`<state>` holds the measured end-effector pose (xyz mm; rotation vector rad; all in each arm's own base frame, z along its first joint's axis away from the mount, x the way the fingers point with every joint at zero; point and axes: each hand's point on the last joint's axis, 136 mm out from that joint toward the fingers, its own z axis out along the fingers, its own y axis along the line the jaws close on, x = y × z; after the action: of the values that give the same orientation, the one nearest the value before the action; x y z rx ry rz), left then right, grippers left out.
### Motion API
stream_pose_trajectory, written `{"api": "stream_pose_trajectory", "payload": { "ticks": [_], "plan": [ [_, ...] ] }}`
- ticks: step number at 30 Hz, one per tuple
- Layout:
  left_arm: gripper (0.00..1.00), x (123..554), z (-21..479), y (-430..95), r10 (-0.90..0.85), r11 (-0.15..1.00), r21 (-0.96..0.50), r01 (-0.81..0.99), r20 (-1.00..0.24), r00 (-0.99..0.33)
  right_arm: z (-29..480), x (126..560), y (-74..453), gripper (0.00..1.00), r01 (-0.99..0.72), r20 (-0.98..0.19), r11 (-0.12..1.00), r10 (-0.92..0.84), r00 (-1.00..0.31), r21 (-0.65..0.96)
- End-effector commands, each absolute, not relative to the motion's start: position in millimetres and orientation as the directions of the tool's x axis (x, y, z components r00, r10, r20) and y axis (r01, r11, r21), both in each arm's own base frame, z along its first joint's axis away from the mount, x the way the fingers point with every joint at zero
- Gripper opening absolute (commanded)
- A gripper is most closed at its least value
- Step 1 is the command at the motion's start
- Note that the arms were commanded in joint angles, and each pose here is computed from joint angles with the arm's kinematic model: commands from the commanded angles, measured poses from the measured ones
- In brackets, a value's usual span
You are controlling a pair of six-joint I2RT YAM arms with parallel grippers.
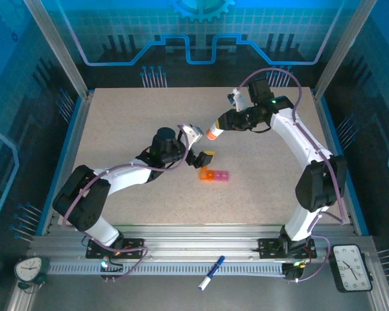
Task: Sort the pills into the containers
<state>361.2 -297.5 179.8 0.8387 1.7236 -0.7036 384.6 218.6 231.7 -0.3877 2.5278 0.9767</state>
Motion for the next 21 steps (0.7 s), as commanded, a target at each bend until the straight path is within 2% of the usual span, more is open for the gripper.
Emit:
{"api": "stream_pose_trajectory", "payload": {
  "ticks": [1,14,21],
  "plan": [
    [0.99,364.8,193.2,-301.8,0.180,0.569,-0.003,0.823,-0.975,-0.129,250.2,372.0,226.7,0.32,-0.416,-0.474,0.667,-0.106,-0.874,0.618],
    [0.96,375.0,195.4,-302.6,0.145,0.596,-0.012,0.803,-0.982,-0.122,242.2,346.4,242.6,0.32,-0.445,-0.451,0.644,-0.169,-0.876,0.622],
    [0.87,374.3,192.5,-304.3,0.150,0.588,-0.019,0.809,-0.980,-0.132,245.1,342.1,250.5,0.32,-0.460,-0.454,0.624,-0.183,-0.872,0.632]
  ]
}}
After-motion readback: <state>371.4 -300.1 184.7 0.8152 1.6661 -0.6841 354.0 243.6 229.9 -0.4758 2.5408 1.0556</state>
